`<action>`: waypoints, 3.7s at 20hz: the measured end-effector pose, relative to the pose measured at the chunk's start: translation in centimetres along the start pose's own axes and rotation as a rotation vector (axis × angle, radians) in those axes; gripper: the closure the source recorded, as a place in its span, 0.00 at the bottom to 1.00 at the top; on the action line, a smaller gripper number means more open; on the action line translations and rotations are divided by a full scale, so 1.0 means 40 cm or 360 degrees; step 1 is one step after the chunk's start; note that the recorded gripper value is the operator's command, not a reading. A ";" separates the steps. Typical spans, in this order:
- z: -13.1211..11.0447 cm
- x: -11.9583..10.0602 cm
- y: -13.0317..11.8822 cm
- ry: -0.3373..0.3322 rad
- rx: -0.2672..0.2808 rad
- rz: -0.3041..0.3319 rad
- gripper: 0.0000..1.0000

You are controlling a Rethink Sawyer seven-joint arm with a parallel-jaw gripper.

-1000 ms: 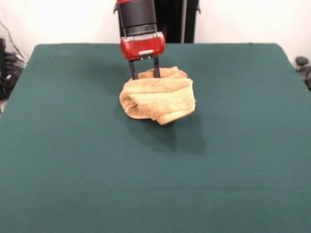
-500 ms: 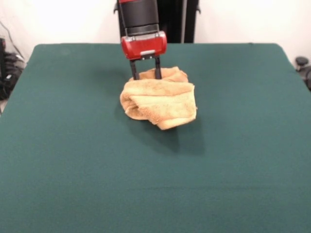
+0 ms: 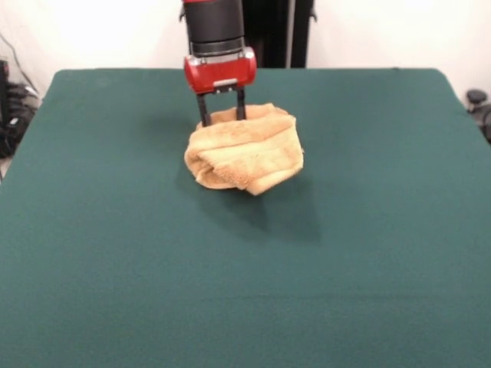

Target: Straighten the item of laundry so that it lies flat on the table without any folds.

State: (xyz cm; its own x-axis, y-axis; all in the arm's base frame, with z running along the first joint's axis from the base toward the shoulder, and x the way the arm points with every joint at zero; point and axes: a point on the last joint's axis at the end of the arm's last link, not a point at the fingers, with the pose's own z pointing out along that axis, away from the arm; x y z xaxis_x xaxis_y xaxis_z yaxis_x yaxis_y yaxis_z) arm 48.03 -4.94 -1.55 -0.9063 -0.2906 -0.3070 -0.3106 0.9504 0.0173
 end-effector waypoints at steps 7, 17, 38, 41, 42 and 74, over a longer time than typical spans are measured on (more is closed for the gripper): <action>-0.017 -0.012 -0.062 0.0059 0.0035 0.0014 0.00; -0.077 -0.028 -0.180 0.0036 0.0096 0.0105 0.00; -0.122 -0.159 -0.263 -0.0480 0.0311 -0.0126 0.00; -0.132 -0.157 -0.279 -0.0444 0.0302 -0.0110 0.00; -0.142 -0.154 -0.286 -0.0419 0.0302 -0.0102 0.00; -0.395 -0.188 -0.300 -0.0298 0.0374 0.0002 0.00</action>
State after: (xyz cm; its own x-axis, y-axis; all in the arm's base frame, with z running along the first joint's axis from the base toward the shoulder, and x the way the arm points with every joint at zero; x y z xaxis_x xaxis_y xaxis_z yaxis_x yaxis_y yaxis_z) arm 54.05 -15.90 15.59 -0.8312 -0.2848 -0.4775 -0.2151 0.9567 -0.1962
